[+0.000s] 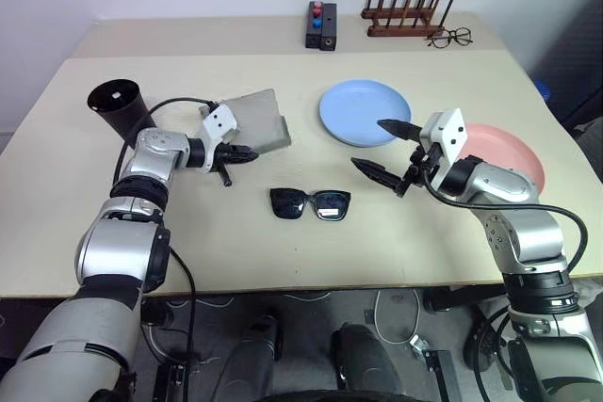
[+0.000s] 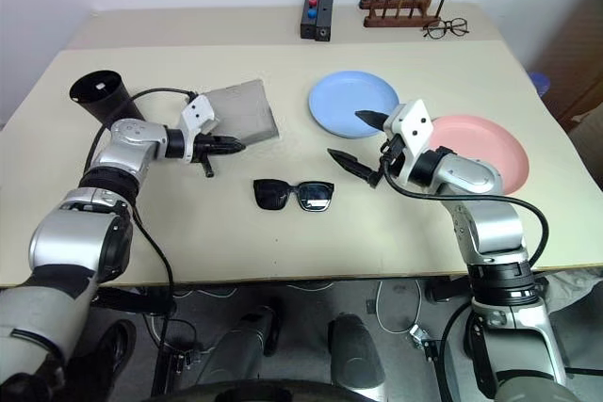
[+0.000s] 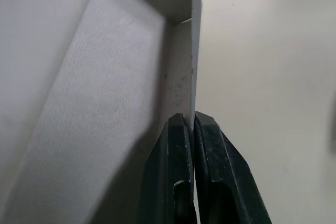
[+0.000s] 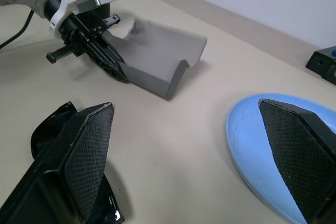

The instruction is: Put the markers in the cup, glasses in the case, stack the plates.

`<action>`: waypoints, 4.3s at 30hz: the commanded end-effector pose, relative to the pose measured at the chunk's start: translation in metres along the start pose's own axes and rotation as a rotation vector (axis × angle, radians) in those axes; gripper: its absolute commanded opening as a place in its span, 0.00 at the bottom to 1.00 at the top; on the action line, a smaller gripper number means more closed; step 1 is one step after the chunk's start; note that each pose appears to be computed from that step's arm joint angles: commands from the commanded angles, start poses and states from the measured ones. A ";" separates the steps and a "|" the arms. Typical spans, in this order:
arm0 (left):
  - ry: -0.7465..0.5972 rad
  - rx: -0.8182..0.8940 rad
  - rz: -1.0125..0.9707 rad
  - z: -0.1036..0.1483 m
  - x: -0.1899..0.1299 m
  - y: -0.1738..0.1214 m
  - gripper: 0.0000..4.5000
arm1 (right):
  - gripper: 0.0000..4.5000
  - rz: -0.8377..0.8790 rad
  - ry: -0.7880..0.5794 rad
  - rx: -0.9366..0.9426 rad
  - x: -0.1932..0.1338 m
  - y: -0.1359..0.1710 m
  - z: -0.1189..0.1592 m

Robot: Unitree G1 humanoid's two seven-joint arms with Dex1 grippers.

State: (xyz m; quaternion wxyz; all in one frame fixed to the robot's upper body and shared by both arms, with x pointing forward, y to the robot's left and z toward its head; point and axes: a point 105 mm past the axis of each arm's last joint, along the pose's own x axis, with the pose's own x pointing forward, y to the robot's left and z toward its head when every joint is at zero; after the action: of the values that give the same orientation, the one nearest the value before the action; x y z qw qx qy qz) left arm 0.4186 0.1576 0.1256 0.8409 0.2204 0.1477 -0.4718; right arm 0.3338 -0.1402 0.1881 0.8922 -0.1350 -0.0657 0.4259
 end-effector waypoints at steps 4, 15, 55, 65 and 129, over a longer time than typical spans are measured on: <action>-0.035 -0.042 -0.030 0.006 -0.005 0.000 0.01 | 1.00 0.008 -0.041 -0.031 0.003 0.002 0.011; -0.072 -0.158 -0.426 0.028 -0.060 -0.035 0.01 | 1.00 0.013 -0.040 -0.029 0.005 0.002 0.011; 0.121 -0.203 -0.559 -0.010 -0.072 -0.068 0.90 | 1.00 0.031 -0.036 -0.030 0.007 0.003 0.007; -0.096 -0.137 -0.589 0.063 -0.059 -0.063 0.99 | 1.00 0.014 -0.017 -0.046 -0.003 -0.006 0.007; -0.110 0.189 -0.750 0.153 0.044 -0.098 0.01 | 1.00 -0.042 0.086 -0.004 -0.044 0.000 0.003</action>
State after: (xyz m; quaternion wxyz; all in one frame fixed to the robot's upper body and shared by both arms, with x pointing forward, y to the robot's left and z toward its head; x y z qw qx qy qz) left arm 0.3627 0.0053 0.1947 0.5874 0.2117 0.1591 -0.7647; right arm 0.3061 -0.1758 0.1801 0.9048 -0.1430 -0.0057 0.4010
